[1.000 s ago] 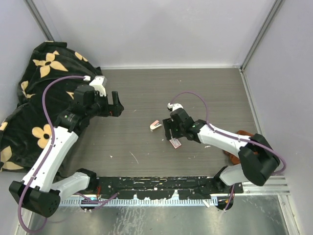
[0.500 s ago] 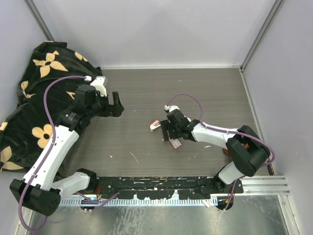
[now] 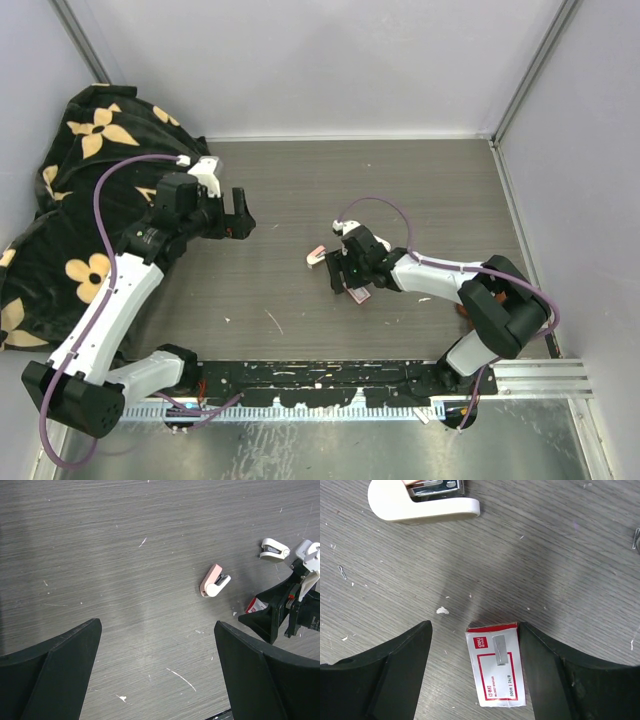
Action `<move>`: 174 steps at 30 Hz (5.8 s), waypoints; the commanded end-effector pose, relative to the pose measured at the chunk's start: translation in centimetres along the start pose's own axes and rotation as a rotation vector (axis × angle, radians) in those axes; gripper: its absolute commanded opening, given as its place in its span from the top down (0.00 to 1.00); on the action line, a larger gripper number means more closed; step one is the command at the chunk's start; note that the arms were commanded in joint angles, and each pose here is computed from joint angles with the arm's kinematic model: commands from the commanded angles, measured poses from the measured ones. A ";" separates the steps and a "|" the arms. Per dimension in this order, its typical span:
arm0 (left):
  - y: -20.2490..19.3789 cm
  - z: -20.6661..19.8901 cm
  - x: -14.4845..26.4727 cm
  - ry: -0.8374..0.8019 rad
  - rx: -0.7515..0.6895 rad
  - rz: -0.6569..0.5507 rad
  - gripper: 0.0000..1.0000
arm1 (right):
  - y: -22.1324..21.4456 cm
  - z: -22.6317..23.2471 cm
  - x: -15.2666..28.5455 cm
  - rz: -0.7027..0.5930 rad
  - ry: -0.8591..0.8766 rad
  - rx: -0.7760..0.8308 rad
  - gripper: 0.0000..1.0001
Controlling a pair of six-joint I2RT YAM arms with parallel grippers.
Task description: Load the staples into the stapler
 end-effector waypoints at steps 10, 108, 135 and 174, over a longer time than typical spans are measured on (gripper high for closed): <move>0.6 -0.9 -0.1 -0.046 -0.003 -0.006 0.02 | -0.5 5.7 0.8 -0.002 0.239 0.068 0.26; -33.5 -12.5 -7.8 -0.366 -0.764 0.463 0.46 | -4.7 2.5 8.2 -0.129 0.498 -0.561 0.48; -33.5 -13.4 -7.8 -0.401 -0.761 0.457 0.54 | -7.4 3.6 6.2 -0.013 0.542 -0.543 0.60; -25.7 -16.0 -5.6 -0.452 -0.467 0.299 0.07 | -8.1 4.0 5.8 -0.004 0.518 -0.536 0.70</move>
Point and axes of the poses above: each gripper's point midway between its finger pads, its own x axis back along the fingers, its own z axis along the line the jaws close on, y = z × x, the point moved 2 cm from there along x, back along the fingers, and after that the axes turned 14 degrees about x, right-handed, at the moved point
